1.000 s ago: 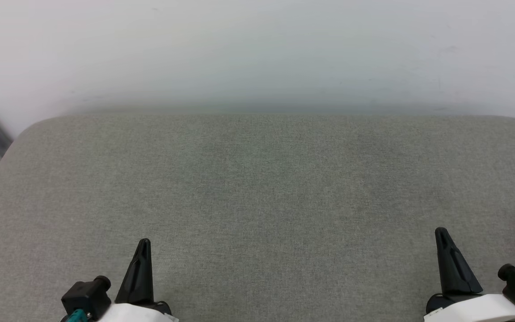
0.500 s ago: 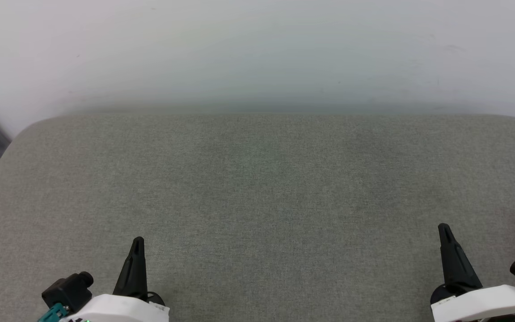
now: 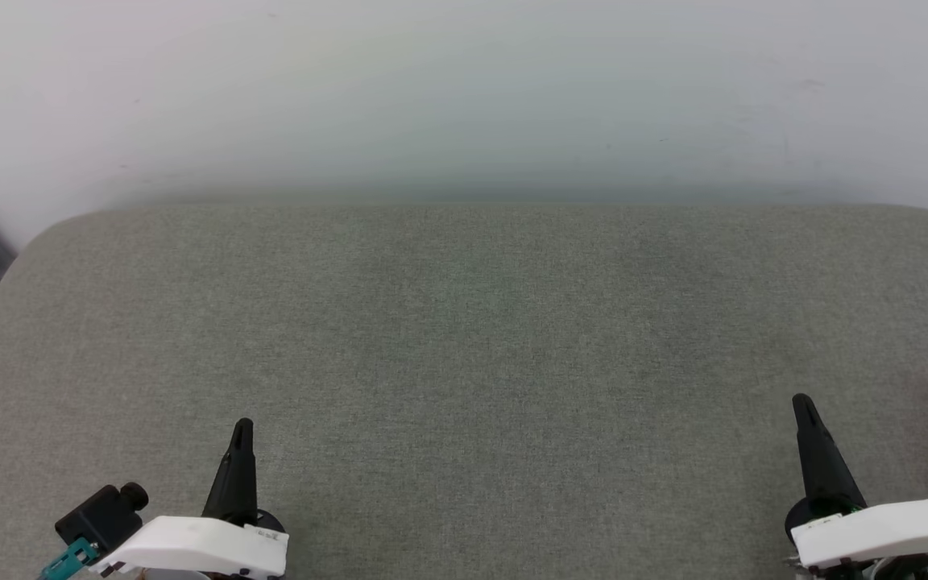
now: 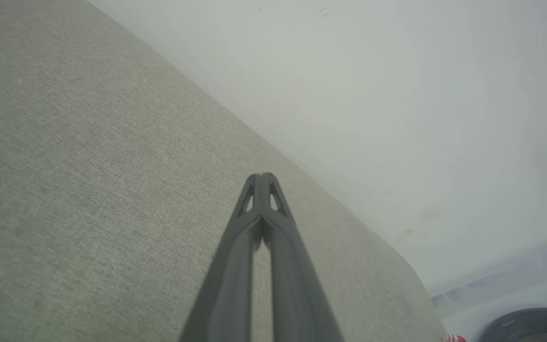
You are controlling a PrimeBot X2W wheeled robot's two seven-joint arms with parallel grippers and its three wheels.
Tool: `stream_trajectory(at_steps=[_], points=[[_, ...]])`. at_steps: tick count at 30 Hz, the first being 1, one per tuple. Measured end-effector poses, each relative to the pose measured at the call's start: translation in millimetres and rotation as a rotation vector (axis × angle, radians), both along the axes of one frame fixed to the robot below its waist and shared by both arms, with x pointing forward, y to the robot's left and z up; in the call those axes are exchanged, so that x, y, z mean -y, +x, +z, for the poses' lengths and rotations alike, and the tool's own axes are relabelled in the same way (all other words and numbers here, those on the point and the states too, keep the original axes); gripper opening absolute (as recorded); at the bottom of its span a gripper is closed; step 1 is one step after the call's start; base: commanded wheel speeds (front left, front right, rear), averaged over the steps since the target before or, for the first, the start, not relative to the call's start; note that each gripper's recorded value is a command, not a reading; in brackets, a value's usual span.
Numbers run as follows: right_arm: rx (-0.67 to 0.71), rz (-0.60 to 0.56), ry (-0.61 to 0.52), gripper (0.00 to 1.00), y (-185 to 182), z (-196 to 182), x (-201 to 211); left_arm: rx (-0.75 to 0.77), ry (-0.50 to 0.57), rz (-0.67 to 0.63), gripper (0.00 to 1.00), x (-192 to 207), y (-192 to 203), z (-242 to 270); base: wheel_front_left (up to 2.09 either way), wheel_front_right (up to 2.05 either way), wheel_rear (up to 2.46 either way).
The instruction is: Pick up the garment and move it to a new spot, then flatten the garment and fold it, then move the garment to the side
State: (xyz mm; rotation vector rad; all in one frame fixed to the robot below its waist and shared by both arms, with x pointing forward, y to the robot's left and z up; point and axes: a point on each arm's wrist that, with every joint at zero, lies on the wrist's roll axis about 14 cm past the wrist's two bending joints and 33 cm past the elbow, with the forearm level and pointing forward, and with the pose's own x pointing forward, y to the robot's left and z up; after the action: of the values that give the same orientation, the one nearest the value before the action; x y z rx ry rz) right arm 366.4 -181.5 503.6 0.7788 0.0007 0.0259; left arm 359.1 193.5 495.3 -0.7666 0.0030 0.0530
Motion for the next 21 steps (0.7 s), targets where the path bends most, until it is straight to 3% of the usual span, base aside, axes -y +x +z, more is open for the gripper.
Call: stream_trajectory(at_steps=[21], points=[[-0.022,-0.016,0.258,0.00,7.6,-1.3,6.5,-0.012,-0.263,0.005,0.00,-4.2,8.9,-1.2,0.00,0.00,0.00]])
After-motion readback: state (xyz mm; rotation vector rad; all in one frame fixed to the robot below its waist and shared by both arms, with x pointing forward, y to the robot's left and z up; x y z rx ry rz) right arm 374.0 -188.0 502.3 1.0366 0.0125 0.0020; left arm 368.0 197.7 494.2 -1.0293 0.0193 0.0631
